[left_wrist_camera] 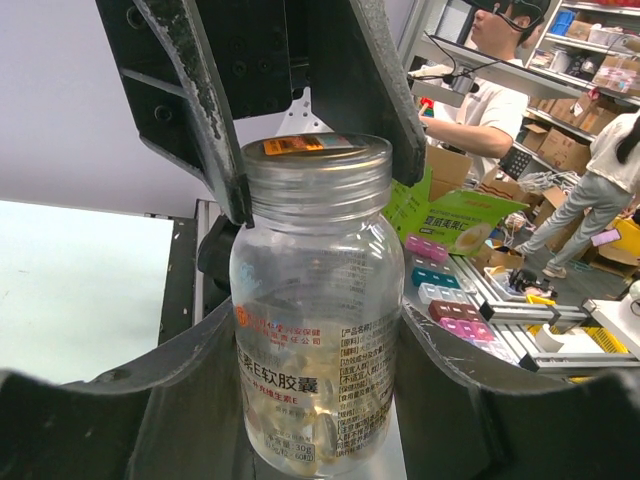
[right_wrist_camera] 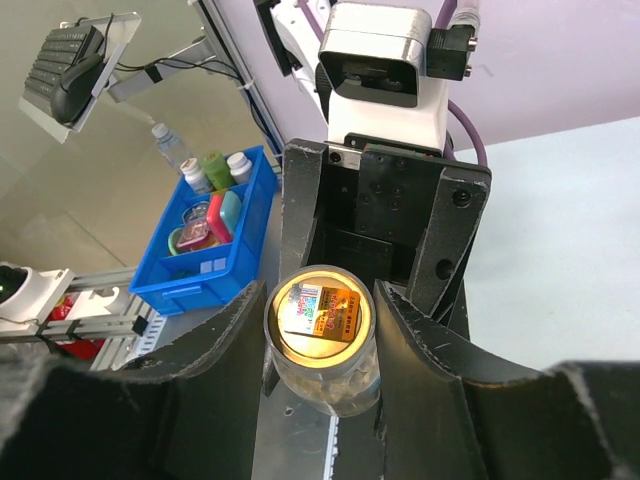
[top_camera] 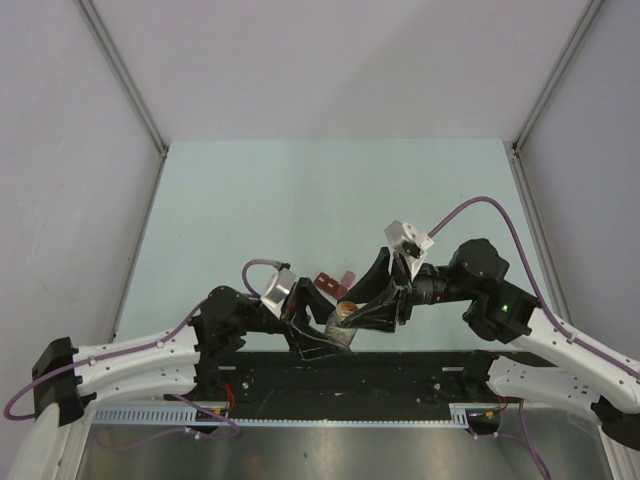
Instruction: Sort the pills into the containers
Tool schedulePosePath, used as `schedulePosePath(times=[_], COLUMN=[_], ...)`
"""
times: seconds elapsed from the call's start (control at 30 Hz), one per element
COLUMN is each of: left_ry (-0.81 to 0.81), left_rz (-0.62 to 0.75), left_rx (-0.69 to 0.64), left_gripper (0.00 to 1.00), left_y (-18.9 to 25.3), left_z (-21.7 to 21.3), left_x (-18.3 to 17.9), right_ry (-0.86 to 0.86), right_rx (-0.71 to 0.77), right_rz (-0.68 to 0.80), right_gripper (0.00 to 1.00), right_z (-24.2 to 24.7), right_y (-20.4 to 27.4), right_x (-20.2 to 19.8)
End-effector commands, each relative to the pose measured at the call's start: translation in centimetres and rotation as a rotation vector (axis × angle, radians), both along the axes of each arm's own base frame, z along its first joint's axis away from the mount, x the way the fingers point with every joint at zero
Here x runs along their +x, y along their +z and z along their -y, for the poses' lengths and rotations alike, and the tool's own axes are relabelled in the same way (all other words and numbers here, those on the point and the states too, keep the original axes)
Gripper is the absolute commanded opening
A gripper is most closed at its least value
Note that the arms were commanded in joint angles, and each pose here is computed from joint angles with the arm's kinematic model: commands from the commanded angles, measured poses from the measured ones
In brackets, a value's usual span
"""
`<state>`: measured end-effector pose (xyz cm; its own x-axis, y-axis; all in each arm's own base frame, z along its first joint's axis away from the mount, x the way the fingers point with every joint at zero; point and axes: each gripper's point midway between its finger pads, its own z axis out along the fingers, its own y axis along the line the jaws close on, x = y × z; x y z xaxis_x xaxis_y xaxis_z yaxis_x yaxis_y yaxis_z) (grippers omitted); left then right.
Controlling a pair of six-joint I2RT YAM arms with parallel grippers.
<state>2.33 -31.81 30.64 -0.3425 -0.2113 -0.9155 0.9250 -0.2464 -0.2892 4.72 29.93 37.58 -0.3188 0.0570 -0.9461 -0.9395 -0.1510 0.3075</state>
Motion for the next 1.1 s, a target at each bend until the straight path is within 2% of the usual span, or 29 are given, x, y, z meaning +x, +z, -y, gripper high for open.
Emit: schedulePosePath(times=[0.0, 0.03, 0.1, 0.13, 0.2, 0.27, 0.4, 0.5, 0.57, 0.67, 0.83, 1.07], left_ry=[-0.048, -0.046, -0.039, -0.036, -0.007, 0.000, 0.060, 0.196, 0.308, 0.441, 0.549, 0.630], left_rz=[0.048, 0.048, 0.045, 0.043, 0.031, 0.032, 0.009, -0.026, -0.049, -0.078, -0.088, -0.105], left_rx=[-0.055, -0.058, -0.058, -0.055, -0.054, -0.053, -0.036, 0.029, 0.078, 0.139, 0.192, 0.244], left_gripper=[0.00, 0.00, 0.00, 0.00, 0.00, 0.00, 0.00, 0.00, 0.00, 0.00, 0.00, 0.00], left_y=[2.1, 2.2, 2.1, 2.0, 1.9, 1.8, 1.4, 0.3, -0.4, -1.2, -1.6, -2.7], left_z=[-0.4, -0.5, -0.4, -0.4, -0.2, -0.2, -0.3, -0.2, -0.4, -0.9, -1.5, -2.0], left_x=[-1.0, -1.0, -0.9, -0.8, -0.2, -0.1, 0.8, 3.1, 5.0, 7.4, 9.2, 10.4], right_ry=[0.045, 0.037, 0.024, 0.002, -0.034, -0.143, -0.314, -0.512, -0.585, -0.698, -0.844, -0.894], right_rx=[0.109, 0.109, 0.103, 0.102, 0.099, 0.106, 0.134, 0.130, 0.063, 0.014, -0.041, -0.090], right_rz=[0.083, 0.079, 0.072, 0.060, 0.042, -0.007, -0.116, -0.256, -0.353, -0.416, -0.419, -0.394], right_gripper=[0.17, 0.40, 0.62, 0.78, 0.83, 0.88, 0.91, 0.89, 0.87, 0.84, 0.82, 0.79], right_z=[1.2, 1.2, 1.1, 1.0, 1.0, 0.9, 1.3, 1.8, 1.8, 2.0, 2.3, 0.9], right_y=[3.1, 3.1, 3.0, 3.0, 3.0, 3.3, 3.9, 3.5, 1.8, 0.4, -0.4, -1.3], right_x=[-1.5, -1.4, -1.1, -0.8, -0.2, 1.6, 4.4, 7.8, 9.0, 10.6, 11.5, 10.5])
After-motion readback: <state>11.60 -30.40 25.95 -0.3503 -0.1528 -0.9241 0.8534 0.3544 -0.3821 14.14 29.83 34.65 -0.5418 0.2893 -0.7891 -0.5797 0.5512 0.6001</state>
